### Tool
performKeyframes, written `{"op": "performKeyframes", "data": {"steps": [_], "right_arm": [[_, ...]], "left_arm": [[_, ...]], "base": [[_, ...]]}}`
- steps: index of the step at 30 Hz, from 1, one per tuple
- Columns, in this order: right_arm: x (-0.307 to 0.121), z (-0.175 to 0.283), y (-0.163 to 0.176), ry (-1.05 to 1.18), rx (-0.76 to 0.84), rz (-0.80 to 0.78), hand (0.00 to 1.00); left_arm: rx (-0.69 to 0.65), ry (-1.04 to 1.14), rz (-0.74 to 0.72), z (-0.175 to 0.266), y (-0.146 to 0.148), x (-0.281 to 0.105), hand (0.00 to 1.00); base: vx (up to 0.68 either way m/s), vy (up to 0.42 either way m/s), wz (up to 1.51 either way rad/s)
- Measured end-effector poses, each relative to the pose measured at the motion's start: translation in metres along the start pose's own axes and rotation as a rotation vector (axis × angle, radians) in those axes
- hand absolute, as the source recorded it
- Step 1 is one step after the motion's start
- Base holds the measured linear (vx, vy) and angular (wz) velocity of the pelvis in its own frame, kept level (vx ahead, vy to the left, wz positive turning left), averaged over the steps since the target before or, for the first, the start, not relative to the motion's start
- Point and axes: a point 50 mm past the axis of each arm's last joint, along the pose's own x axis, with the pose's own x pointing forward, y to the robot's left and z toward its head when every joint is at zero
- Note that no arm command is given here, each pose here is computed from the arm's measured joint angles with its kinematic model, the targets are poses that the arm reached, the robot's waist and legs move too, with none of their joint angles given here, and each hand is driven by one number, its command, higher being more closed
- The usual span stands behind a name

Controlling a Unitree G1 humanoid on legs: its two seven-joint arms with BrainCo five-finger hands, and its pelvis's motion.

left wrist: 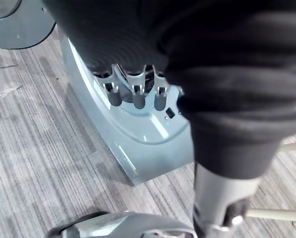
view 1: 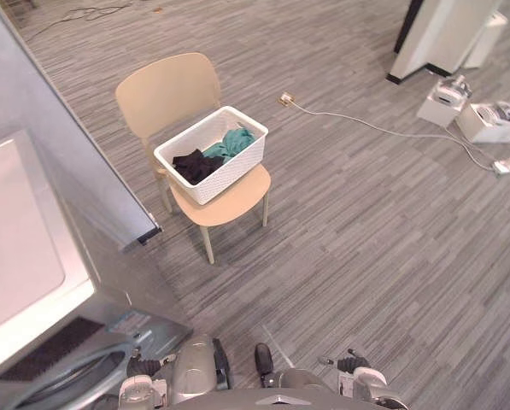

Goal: Pick up the laundry basket with both hands and put the clothes into the washing machine.

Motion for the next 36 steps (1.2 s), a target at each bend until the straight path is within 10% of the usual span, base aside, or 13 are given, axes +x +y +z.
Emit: {"op": "performKeyframes", "data": {"steps": [13, 36], "right_arm": [[-0.021, 0.067, 0.066, -0.336, -0.058, 0.201, 0.0], [-0.161, 0.242, -0.014, -1.385, 0.267, -0.051, 0.0]], "left_arm": [[0.132, 0.242, -0.073, -0.062, 0.009, -0.015, 0.0], [0.237, -0.024, -0.079, -0.024, 0.007, -0.011, 0.0]], "base": [[0.15, 0.109, -0.25], [0.25, -0.191, 0.65]]}}
